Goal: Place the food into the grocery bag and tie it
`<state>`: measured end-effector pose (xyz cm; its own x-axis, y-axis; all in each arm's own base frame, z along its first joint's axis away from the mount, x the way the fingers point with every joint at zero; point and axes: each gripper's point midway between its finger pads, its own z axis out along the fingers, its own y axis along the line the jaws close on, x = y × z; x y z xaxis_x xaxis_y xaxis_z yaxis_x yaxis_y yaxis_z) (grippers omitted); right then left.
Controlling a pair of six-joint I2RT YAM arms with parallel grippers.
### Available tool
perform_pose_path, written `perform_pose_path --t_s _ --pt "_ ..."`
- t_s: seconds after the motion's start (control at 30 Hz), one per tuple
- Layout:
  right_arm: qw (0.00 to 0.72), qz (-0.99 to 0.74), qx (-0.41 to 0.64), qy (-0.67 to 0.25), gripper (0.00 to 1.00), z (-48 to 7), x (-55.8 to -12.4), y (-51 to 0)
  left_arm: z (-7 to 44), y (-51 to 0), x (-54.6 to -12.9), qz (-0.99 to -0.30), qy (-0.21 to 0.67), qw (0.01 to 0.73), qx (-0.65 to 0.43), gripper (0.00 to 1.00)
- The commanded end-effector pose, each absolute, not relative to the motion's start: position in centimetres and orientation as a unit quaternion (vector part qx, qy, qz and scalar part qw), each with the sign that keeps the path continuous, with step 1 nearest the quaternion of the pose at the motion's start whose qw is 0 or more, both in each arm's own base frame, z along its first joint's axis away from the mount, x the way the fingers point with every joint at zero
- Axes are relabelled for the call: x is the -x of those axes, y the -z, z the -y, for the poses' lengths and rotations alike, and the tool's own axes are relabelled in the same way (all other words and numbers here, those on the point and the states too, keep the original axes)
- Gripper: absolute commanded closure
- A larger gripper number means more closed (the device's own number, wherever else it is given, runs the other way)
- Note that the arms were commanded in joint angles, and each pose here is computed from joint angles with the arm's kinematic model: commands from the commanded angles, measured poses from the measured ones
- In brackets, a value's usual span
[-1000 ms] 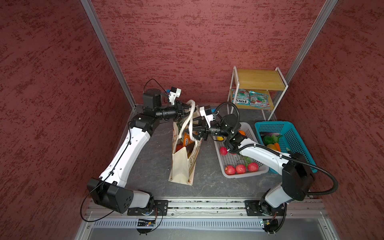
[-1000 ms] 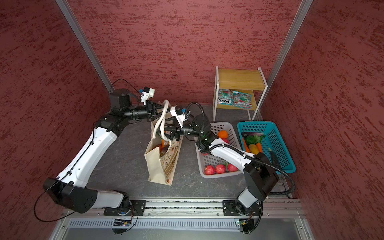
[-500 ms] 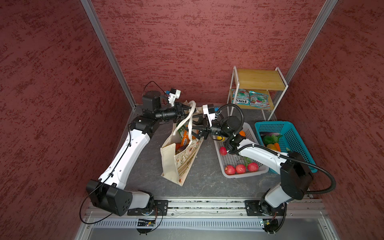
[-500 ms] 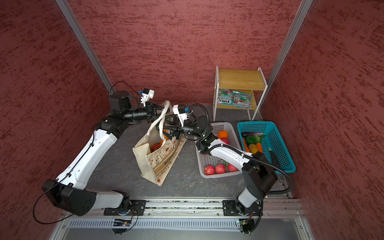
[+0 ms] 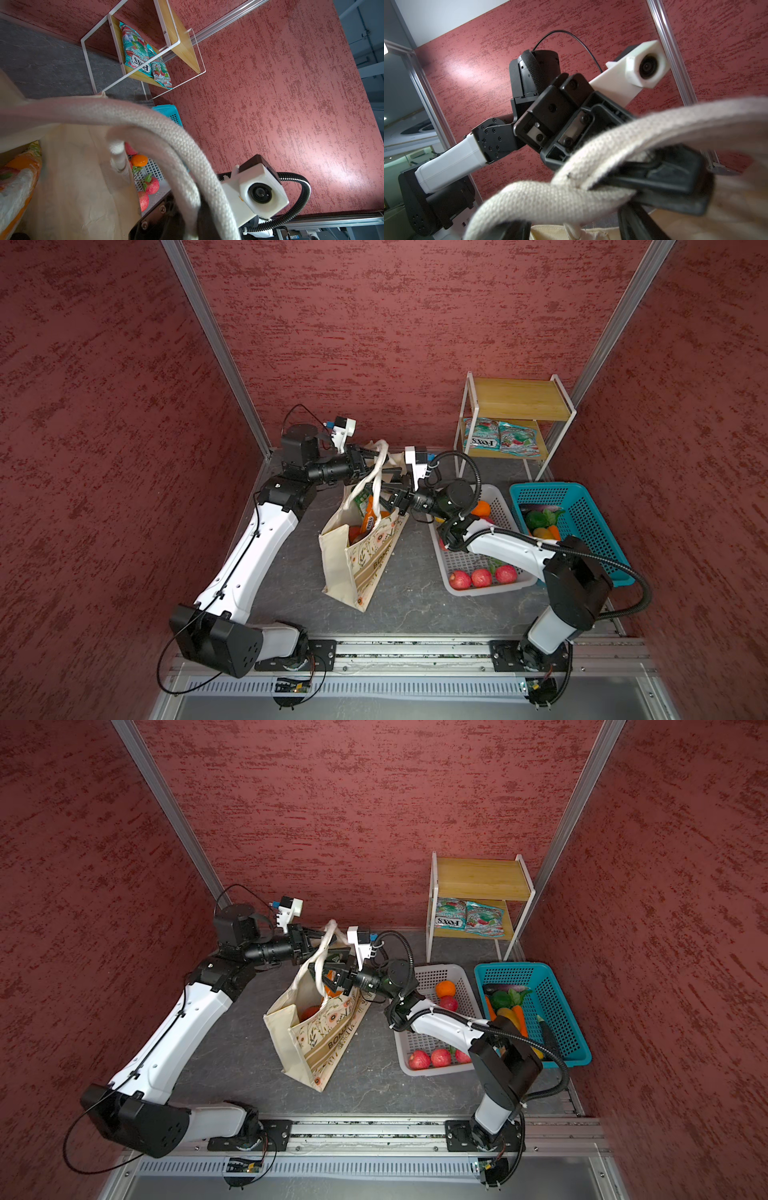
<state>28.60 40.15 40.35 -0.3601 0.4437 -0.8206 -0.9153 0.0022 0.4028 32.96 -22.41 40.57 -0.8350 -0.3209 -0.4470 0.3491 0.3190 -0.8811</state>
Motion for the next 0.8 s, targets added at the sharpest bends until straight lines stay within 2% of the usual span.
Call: perform_pose_path --t_s 0.0,0.1,0.33,0.47,0.53,0.67,0.77 --pt "0.574 -0.398 0.193 -0.689 0.41 -37.61 -27.78 -46.91 22.43 -39.1 -32.92 -0.77 0.573 0.281 -0.007 1.0" --pt "0.574 -0.397 0.17 -0.695 0.46 -37.53 -28.23 -47.02 22.34 -38.95 -32.91 -0.771 0.571 0.283 -0.006 1.0" --pt "0.575 -0.399 0.161 -0.696 0.7 -37.95 -28.47 -46.73 22.16 -38.81 -32.74 -0.772 0.569 0.284 -0.006 1.0" --pt "0.577 -0.403 0.165 -0.691 0.81 -38.15 -28.39 -46.62 22.0 -38.93 -32.72 -0.771 0.569 0.286 -0.005 1.0" --pt "0.578 -0.403 0.166 -0.69 0.81 -38.17 -28.4 -46.69 22.0 -38.97 -32.73 -0.771 0.569 0.286 -0.005 1.0" --pt "0.582 -0.405 0.165 -0.686 0.73 -38.25 -28.45 -46.8 22.01 -39.01 -32.72 -0.77 0.57 0.287 -0.006 1.0" --pt "0.582 -0.405 0.167 -0.685 0.73 -38.37 -28.43 -46.96 22.02 -38.9 -32.73 -0.77 0.57 0.285 -0.005 1.0"
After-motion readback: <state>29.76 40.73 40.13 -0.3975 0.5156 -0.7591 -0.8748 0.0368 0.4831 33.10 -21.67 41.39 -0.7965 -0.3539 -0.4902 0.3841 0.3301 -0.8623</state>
